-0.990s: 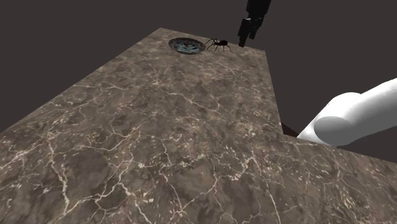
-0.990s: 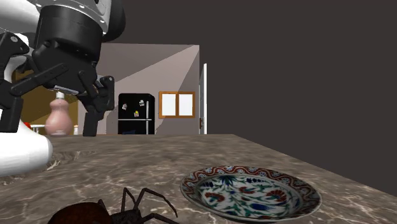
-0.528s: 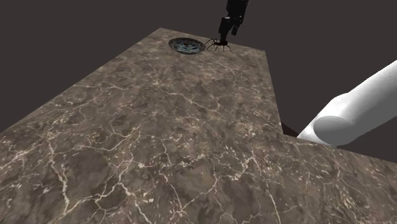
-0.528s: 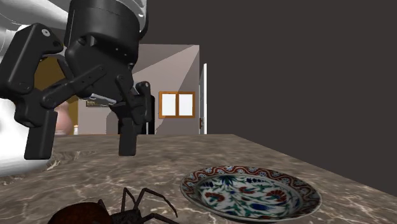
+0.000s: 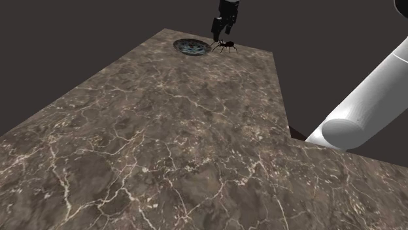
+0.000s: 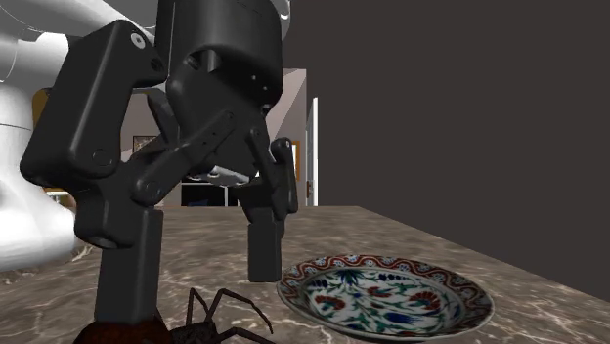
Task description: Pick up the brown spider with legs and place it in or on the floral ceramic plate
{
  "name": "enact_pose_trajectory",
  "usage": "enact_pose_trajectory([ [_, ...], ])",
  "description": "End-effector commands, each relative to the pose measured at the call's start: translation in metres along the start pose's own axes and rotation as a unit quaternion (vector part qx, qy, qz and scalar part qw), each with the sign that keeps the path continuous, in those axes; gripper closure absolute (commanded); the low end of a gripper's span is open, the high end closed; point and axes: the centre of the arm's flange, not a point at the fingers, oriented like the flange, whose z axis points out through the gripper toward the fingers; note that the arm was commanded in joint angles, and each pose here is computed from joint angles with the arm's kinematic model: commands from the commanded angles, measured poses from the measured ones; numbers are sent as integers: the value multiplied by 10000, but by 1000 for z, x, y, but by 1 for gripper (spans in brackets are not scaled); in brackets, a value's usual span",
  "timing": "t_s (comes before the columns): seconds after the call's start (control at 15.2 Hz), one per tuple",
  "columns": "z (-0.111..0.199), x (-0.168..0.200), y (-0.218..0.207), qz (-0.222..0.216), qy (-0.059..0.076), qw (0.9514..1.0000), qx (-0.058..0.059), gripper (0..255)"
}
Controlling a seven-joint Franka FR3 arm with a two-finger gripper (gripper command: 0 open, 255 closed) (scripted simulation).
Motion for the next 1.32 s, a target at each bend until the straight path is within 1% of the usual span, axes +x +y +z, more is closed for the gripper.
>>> enact_pose_trajectory([
  [0.0, 11, 1, 0, 0, 9, 10000, -2, 0],
  [0.26, 30, 1, 0, 0, 9, 10000, -2, 0],
  [0.79, 30, 1, 0, 0, 9, 10000, -2, 0],
  [0.86, 30, 1, 0, 0, 9, 10000, -2, 255],
  [1.25, 30, 1, 0, 0, 8, 10000, -2, 255],
])
